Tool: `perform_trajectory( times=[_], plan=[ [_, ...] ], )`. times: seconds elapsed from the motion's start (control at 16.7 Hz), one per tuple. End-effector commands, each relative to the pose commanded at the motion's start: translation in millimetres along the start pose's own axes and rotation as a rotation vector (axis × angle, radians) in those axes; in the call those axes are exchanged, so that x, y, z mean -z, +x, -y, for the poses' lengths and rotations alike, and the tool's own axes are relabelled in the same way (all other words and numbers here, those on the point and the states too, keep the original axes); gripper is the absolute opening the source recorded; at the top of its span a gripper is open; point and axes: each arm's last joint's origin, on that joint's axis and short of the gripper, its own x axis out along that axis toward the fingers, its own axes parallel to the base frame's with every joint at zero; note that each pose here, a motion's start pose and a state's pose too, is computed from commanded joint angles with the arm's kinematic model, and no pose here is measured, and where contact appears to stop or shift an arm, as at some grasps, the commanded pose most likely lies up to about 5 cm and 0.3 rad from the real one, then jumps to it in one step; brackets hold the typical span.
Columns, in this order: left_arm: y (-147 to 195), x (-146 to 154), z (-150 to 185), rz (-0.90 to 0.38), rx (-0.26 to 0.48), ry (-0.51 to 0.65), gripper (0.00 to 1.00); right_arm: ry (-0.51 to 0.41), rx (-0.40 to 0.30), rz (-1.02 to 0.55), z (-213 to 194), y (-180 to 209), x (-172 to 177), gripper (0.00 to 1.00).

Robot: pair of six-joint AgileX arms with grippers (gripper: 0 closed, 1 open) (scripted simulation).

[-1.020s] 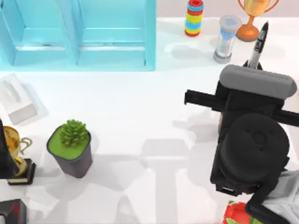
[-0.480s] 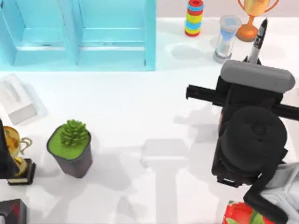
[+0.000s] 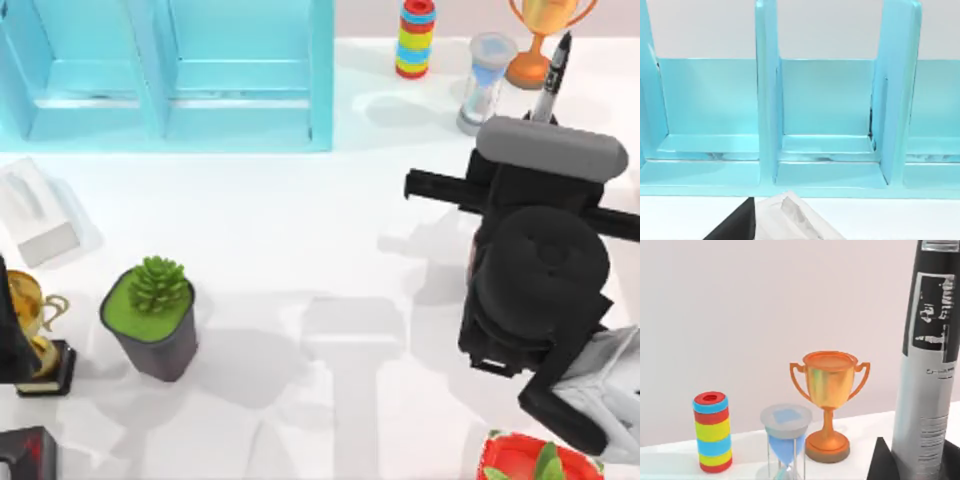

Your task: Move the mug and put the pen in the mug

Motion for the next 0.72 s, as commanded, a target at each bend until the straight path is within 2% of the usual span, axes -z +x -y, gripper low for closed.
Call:
perform_trajectory(
  times=[0.72],
  plan=[
    [0.0, 0.0, 0.0, 0.0, 0.0, 0.0, 1.0, 0.0, 0.0, 0.0, 0.0, 0.0, 0.0, 0.98]
  ],
)
